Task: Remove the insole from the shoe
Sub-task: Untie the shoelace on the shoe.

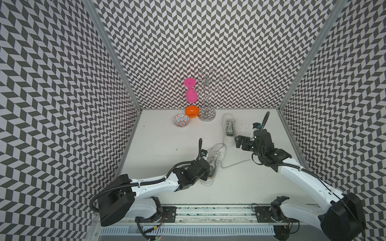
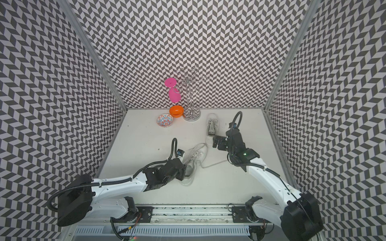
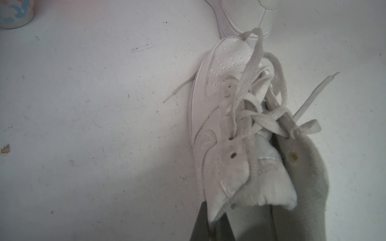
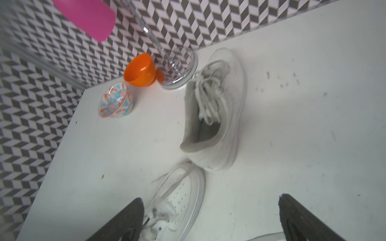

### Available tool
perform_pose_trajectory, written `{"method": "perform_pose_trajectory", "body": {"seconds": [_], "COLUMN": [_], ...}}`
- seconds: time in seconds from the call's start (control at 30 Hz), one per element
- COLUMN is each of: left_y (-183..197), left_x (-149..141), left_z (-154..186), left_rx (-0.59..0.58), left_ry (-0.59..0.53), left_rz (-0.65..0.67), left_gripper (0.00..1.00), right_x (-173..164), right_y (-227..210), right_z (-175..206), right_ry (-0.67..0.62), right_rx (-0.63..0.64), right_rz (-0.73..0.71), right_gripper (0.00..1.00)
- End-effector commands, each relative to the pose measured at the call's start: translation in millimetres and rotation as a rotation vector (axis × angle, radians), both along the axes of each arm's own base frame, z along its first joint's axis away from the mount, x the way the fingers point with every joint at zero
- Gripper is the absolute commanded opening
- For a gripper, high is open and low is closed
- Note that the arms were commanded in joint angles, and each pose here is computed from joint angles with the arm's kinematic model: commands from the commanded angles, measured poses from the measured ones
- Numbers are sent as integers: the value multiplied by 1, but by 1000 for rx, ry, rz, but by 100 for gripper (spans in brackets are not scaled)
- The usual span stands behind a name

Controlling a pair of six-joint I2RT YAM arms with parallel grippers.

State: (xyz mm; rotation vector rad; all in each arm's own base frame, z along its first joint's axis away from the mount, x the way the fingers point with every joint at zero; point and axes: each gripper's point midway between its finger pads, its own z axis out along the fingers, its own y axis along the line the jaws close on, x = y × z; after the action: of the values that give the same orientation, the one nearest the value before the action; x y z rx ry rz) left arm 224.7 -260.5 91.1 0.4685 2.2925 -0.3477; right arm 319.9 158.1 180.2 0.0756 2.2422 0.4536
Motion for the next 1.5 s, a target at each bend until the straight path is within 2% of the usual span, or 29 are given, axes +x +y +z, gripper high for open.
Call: {"method": "perform_pose_trajectory", "body": {"seconds": [0.0, 0.17, 0.33, 0.7, 0.93, 1.13, 1.3, 1.4, 1.47], "left_y": [-3, -6, -5, -24, -33, -29, -15, 1, 11], "left_x": [1, -1, 3, 16, 26, 37, 43, 45, 46], "left_z": [-1, 7, 32, 44, 31, 22, 22, 17, 13], "left_rx": [-16, -41, -73, -126, -102, -97, -112, -114, -112], "left_ry": [23, 17, -40, -61, -37, -25, -27, -25, -19], "left_rz": [10, -13, -12, -79, -77, -40, 16, 61, 89], "left_gripper": [15, 35, 46, 49, 43, 28, 7, 0, 0], "right_x": [-23, -52, -67, -78, -78, -75, -70, -67, -66], "right_y": [24, 66, 95, 107, 112, 111, 88, 70, 61], "right_z": [-9, -33, -40, -54, -65, -80, -85, -84, -88], "right_ry": [21, 86, 98, 117, 132, 152, 135, 110, 121], "right_rx": [12, -1, -26, -80, -93, -121, -197, -224, -218], "right_rz": [40, 142, 195, 201, 207, 185, 88, 37, 24], "right_gripper": [98, 94, 87, 67, 54, 42, 28, 26, 23]}}
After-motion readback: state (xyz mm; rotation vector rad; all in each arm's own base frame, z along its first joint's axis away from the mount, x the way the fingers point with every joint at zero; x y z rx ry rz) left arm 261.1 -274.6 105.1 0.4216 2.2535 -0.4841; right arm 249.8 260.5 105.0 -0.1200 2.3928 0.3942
